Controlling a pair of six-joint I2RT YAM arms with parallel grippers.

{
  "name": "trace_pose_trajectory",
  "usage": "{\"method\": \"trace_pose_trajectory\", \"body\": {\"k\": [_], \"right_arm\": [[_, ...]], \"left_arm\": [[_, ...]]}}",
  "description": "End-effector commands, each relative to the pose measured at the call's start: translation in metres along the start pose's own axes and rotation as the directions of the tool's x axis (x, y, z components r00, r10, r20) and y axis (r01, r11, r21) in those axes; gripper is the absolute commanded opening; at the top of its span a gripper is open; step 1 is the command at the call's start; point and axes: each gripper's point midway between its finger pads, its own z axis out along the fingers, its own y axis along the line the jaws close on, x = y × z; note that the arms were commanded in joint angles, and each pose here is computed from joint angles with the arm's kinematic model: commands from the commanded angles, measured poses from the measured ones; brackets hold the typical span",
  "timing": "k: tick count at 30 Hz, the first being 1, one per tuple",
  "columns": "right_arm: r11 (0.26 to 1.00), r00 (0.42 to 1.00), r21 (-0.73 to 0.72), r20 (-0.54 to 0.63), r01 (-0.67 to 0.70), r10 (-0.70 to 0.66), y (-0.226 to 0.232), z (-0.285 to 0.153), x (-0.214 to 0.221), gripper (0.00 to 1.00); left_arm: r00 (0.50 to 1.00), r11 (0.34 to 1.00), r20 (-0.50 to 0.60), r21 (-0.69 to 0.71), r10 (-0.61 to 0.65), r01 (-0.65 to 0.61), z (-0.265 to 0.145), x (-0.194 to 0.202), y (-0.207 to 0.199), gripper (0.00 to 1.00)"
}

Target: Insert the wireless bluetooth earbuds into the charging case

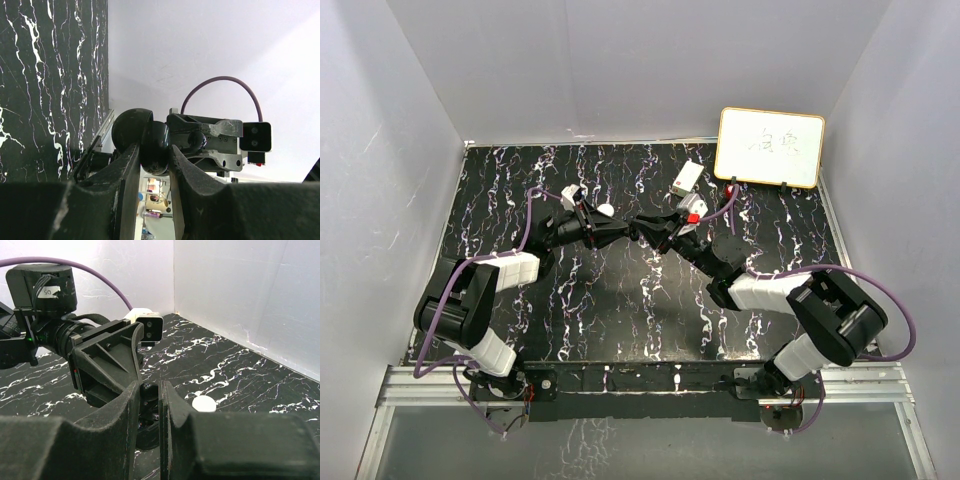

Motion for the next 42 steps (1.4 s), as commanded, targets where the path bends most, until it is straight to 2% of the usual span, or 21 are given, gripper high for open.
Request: {"method": "trace_pose_trajectory", "body": {"k": [1,42], "right_arm": [[0.999,0.997,-0.02,0.057,0.047,-0.046,0.0049,0.0011,-0.0114,0.0],[0.996,0.995,0.011,0.045,0.089,-0.089,-0.0012,-0.0007,-0.005,0.0]], "left_arm": [[0.998,0.996,-0.012,0.055,0.064,-0.063,-0.0012,0.0062,-0.0308,0.0],[0.997,0.997,-0.021,0.043,0.07,-0.069,-0.0037,0.0107,-0.0353,0.0]]}}
